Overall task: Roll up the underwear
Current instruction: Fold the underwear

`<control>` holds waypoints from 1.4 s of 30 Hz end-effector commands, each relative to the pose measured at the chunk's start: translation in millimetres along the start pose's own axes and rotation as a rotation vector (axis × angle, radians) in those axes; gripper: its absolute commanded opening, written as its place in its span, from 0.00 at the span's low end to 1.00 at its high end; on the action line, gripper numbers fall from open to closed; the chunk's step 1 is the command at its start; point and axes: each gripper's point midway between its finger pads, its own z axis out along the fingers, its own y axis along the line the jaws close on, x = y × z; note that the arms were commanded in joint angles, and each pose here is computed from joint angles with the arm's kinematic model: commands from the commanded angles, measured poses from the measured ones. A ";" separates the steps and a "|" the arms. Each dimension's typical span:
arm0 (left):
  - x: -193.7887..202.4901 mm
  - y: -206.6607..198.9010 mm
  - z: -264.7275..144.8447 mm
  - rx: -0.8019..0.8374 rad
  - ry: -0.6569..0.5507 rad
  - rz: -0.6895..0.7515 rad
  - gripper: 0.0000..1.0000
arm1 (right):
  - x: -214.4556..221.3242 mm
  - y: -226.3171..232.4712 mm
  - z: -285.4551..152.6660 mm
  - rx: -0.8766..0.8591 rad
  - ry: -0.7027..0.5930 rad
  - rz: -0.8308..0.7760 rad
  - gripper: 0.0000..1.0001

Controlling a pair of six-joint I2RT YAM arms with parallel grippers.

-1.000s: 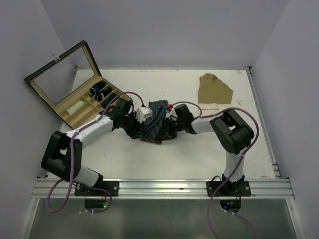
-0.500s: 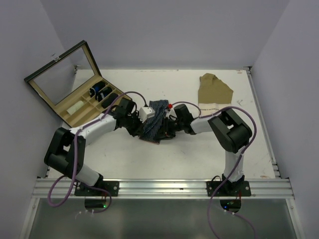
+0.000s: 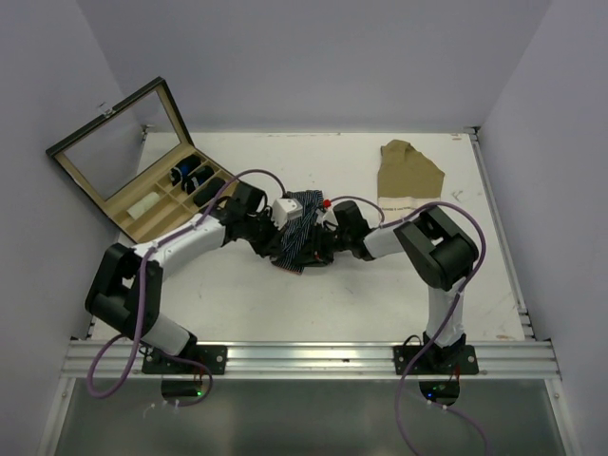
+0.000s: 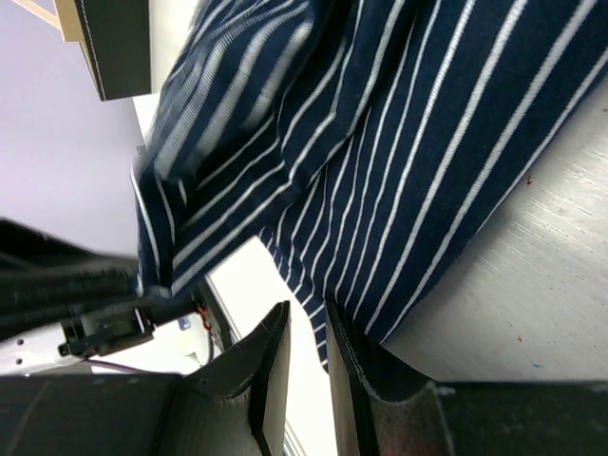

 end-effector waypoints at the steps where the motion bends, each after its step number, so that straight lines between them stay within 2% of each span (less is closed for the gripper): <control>1: -16.6 -18.9 6.2 0.077 -0.040 -0.012 0.00 | -1.5 -21.2 3.1 0.062 -0.041 0.030 0.27; 9: -1.2 -40.9 41.4 0.157 -0.002 -0.017 0.00 | -6.5 -9.7 -1.6 0.043 -0.068 0.022 0.27; 14: 15.8 -32.0 62.0 0.143 0.046 -0.058 0.00 | -12.4 11.9 -22.5 0.042 -0.090 -0.045 0.27; 21: 30.6 -22.5 76.4 0.116 0.089 -0.093 0.00 | -1.5 21.3 -39.4 0.097 -0.011 -0.059 0.27; 24: 31.9 -21.6 76.2 0.119 0.089 -0.101 0.00 | -3.7 22.2 -44.3 0.116 -0.009 -0.086 0.24; 26: 30.8 -20.9 74.0 0.113 0.084 -0.099 0.00 | -3.3 7.2 -46.7 0.174 -0.006 -0.091 0.20; 31: 25.7 -20.4 68.1 0.111 0.072 -0.111 0.00 | -6.7 -9.6 -44.9 0.187 -0.011 -0.071 0.13; 42: -12.0 -17.6 48.2 0.076 -0.033 -0.131 0.00 | -9.2 -39.5 -18.1 0.179 -0.010 -0.040 0.12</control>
